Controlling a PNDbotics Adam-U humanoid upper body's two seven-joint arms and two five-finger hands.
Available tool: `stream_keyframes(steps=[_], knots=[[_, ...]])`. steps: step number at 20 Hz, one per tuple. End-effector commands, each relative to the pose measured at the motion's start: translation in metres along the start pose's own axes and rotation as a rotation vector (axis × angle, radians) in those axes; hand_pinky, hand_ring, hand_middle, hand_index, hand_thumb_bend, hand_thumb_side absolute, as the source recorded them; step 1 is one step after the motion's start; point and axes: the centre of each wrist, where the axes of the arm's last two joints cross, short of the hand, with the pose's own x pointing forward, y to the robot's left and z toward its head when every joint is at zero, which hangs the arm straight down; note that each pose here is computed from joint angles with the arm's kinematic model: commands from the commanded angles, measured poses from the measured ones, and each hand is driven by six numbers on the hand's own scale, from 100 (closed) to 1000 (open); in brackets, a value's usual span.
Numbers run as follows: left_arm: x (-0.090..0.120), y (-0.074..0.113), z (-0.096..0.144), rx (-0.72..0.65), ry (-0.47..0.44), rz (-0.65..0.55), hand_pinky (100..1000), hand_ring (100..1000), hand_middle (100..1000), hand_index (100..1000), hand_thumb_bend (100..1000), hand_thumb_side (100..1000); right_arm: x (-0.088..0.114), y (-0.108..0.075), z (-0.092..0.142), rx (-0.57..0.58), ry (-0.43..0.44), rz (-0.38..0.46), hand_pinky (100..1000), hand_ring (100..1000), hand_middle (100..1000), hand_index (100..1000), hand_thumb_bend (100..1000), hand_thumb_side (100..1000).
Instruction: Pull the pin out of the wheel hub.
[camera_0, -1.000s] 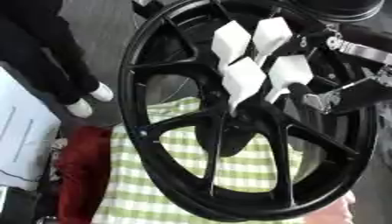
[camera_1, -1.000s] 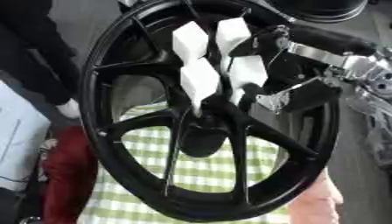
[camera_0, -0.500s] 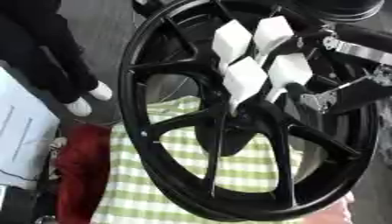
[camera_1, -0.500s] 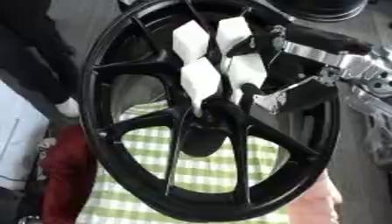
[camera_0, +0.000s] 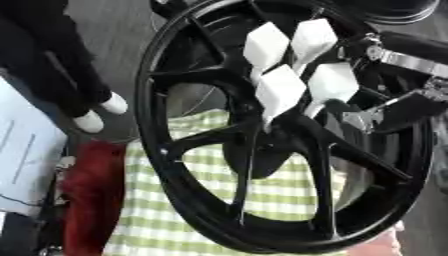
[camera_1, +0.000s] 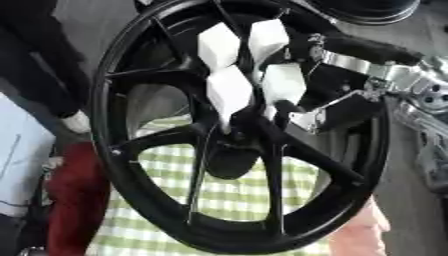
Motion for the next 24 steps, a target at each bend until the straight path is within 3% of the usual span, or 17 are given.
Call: stream_keyframes(steps=[1, 8, 10, 11, 14, 24], knots=[[0.005, 0.000, -0.002, -0.011, -0.018, -0.002, 557, 863, 876, 715, 238, 905, 0.000, -0.003, 0.003, 0.006, 0.023, -0.010, 787, 576, 503, 782, 100, 176], [0.005, 0.000, -0.002, -0.014, -0.018, -0.002, 558, 865, 876, 714, 239, 905, 0.000, -0.005, 0.003, -0.058, 0.037, -0.101, 704, 433, 350, 613, 100, 140], [0.005, 0.000, -0.002, -0.015, -0.020, -0.003, 558, 865, 876, 714, 238, 905, 0.000, -0.005, 0.004, -0.065, 0.044, -0.130, 686, 399, 315, 570, 100, 197], [0.005, 0.000, -0.002, -0.014, -0.020, -0.004, 558, 865, 875, 714, 238, 905, 0.000, -0.005, 0.005, -0.070, 0.046, -0.142, 685, 391, 306, 558, 100, 150], [0.005, 0.000, -0.002, -0.013, -0.020, -0.003, 559, 866, 874, 714, 238, 903, 0.000, -0.010, 0.006, -0.098, 0.042, -0.166, 668, 359, 275, 518, 100, 175], [0.004, 0.001, -0.002, -0.014, -0.016, -0.007, 560, 868, 873, 712, 238, 902, -0.001, -0.028, 0.017, -0.186, -0.005, -0.152, 590, 298, 212, 436, 100, 190]])
